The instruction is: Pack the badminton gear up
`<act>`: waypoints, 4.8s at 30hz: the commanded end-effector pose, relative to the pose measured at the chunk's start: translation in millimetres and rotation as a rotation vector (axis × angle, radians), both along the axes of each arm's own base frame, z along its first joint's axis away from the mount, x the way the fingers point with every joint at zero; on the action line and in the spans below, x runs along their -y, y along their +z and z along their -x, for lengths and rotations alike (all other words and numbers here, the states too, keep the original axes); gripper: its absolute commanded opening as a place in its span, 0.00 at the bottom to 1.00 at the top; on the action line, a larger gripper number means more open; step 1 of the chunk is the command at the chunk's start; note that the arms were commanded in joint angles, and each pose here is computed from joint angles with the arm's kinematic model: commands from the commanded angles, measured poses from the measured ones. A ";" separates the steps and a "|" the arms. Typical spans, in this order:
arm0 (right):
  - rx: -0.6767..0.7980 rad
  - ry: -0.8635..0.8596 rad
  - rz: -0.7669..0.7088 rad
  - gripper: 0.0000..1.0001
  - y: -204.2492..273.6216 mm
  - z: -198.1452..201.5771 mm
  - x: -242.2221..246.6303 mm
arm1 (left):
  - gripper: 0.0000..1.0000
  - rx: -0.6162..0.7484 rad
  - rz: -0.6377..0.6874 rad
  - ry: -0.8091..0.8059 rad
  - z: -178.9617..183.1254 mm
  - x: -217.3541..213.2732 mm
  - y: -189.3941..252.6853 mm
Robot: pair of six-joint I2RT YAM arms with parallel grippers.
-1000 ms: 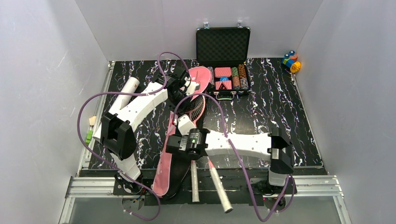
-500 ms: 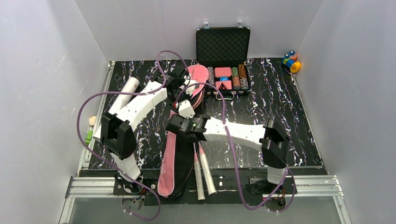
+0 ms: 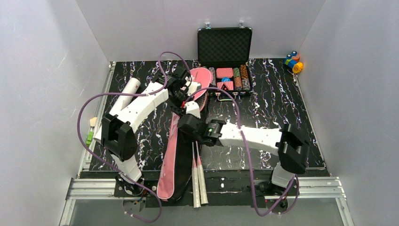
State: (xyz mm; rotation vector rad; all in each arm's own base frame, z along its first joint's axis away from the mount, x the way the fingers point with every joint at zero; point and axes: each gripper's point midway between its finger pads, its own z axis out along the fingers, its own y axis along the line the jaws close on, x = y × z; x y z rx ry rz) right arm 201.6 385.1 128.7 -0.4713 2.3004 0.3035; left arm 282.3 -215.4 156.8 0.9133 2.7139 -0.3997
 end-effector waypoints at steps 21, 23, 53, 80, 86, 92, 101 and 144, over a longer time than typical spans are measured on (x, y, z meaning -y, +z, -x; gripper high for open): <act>-0.327 -0.104 -0.517 0.52 -42.3 -44.9 32.5 | 0.00 0.066 0.125 -0.044 8.9 14.6 40.9; -0.366 -0.074 -0.523 0.48 -46.3 -39.5 25.9 | 0.00 0.064 0.127 -0.045 9.9 14.9 41.0; -0.281 0.103 -0.712 0.01 87.4 -18.7 16.2 | 0.49 -0.114 0.455 -0.227 76.6 47.2 53.9; -0.370 0.071 -0.754 0.01 103.6 -24.2 -3.6 | 0.59 0.081 0.236 -0.276 100.9 25.6 -7.4; -0.397 -0.024 -0.721 0.01 99.9 -19.9 -0.9 | 0.60 0.105 0.215 -0.236 87.4 29.1 -1.4; -0.386 -0.120 -0.653 0.01 95.7 -19.1 2.2 | 0.63 0.057 0.313 -0.289 99.6 44.1 26.9; -0.383 -0.205 -0.645 0.01 98.4 -22.9 5.1 | 0.63 0.046 0.323 -0.297 111.4 46.7 16.7; -0.586 -0.323 -0.729 0.40 90.9 6.8 39.2 | 0.00 0.353 0.118 -0.216 95.2 -1.1 10.4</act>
